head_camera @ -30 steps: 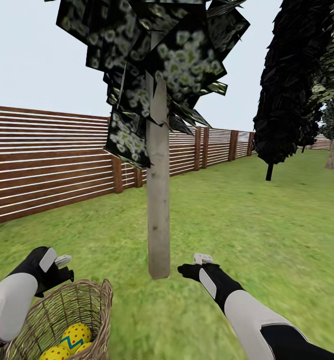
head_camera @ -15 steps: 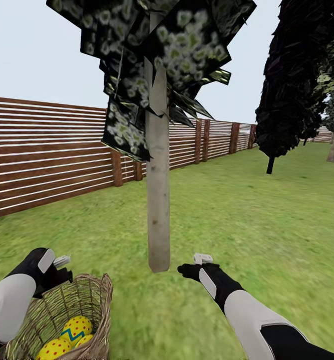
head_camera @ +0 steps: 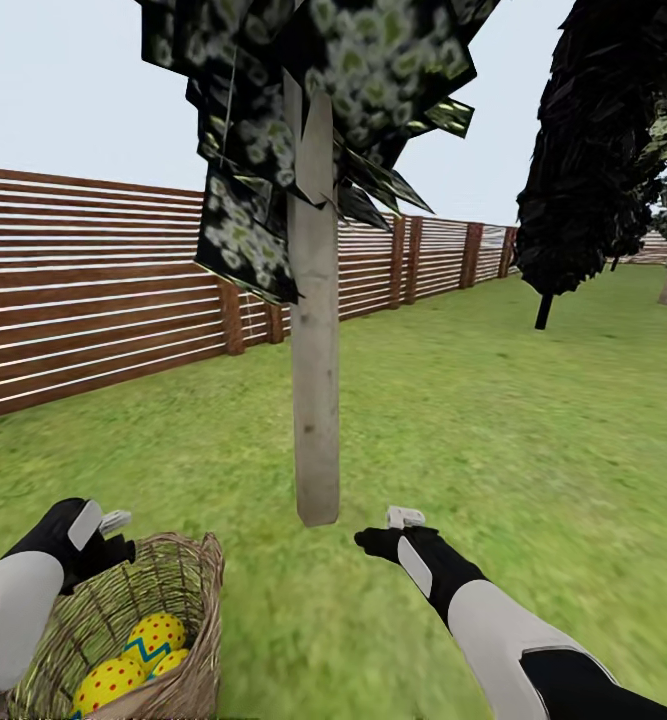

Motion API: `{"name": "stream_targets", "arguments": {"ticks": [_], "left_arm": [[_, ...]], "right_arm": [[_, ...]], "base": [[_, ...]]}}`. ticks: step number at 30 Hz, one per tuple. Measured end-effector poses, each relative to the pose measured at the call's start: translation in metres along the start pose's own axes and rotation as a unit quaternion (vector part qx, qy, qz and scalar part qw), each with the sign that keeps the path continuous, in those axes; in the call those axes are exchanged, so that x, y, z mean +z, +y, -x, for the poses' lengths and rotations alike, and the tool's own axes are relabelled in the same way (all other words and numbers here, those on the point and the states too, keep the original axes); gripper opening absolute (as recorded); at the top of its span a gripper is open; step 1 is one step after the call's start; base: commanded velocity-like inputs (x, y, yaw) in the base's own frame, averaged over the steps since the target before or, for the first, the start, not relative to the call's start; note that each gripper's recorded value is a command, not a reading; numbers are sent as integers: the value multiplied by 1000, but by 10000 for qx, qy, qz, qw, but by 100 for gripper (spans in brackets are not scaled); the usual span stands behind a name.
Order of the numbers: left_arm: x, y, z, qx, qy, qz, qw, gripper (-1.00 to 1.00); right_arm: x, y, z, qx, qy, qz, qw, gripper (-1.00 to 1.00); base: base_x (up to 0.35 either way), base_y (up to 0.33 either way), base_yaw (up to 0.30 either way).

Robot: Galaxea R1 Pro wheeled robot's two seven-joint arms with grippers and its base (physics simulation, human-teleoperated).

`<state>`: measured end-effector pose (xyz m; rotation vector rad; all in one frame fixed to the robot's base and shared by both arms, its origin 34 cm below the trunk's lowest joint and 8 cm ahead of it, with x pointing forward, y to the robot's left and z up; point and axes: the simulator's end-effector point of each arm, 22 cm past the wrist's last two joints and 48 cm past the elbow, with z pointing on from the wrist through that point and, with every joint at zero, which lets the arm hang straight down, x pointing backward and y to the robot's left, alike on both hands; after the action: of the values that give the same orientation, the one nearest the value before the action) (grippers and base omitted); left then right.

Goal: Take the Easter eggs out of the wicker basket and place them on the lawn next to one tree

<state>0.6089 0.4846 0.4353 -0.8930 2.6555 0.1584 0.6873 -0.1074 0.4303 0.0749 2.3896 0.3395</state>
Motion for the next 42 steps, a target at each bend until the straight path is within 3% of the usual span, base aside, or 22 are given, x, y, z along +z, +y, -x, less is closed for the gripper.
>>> {"name": "stream_targets", "arguments": {"ticks": [14,24,31,42], "left_arm": [[29,2,1,356,-191,350,9986,100],[50,0,-12,442,-44,429,9981,100],[65,-11,-22,484,95,193,9986,100],[87,-7,-35,528,275,236,9979,100]], "right_arm": [[22,-9,-27,67,274,-40,9996,100],[37,-15,-48,115,472,-63,9988,100],[47,-20,-62,148,610,-90,9980,100],[62,-27,-86,198,826,-124,9963,100]], "base": [[0,0,0],[0,0,0],[0,0,0],[0,0,0]]}}
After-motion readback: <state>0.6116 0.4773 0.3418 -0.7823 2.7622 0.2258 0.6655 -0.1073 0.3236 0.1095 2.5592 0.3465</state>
